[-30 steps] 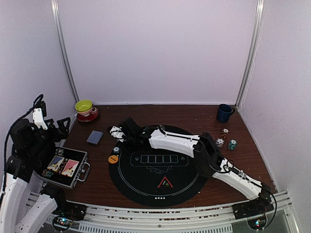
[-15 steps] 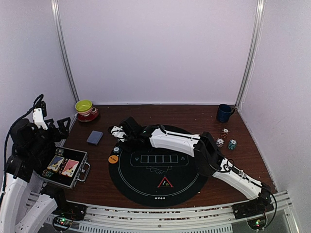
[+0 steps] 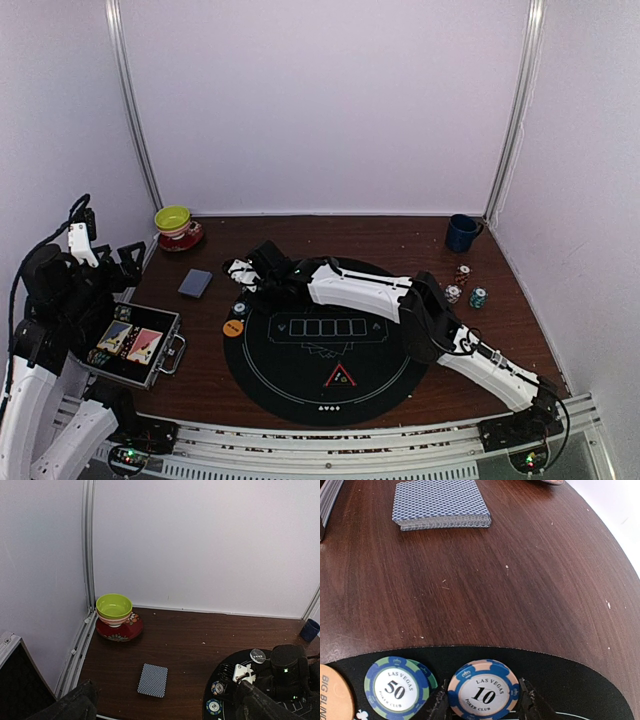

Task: Distribute texas hold em gaming equipment
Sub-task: Place the poker chips pile in the big blind area.

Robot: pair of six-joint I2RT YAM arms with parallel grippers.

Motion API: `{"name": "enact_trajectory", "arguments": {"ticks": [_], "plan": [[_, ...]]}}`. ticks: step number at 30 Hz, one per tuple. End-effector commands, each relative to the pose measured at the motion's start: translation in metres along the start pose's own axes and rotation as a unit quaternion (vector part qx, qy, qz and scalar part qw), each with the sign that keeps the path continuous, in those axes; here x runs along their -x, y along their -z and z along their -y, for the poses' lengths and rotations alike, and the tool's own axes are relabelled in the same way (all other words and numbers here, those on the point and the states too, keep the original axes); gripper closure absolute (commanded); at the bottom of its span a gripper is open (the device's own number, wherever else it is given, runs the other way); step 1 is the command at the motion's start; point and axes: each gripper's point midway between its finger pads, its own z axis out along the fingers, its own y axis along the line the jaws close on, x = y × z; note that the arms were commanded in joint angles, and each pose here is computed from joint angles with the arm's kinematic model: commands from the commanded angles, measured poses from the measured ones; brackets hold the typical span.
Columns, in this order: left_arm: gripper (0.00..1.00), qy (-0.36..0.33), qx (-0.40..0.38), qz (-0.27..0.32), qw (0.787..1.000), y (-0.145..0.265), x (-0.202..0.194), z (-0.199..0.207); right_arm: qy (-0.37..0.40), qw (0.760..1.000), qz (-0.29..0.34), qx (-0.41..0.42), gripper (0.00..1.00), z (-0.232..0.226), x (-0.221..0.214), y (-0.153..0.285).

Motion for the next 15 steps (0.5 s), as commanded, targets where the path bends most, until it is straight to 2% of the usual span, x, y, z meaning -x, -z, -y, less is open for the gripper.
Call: {"name": "enact_trajectory", "arguments": {"ticks": [1, 8, 15], "plan": [[0.02, -0.004, -0.002, 0.024, 1.0, -0.001, 0.011, 0.0, 0.003, 1.0, -0.014, -0.011, 0.53, 0.007, -0.01, -0.005], [0.02, -0.004, -0.002, 0.023, 1.0, -0.001, 0.01, 0.0, 0.005, 1.0, -0.015, -0.014, 0.49, 0.009, -0.01, -0.004], [0.02, -0.004, -0.001, 0.024, 1.0, -0.001, 0.011, 0.0, 0.013, 1.0, 0.001, -0.025, 0.45, 0.018, 0.012, 0.012]]}}
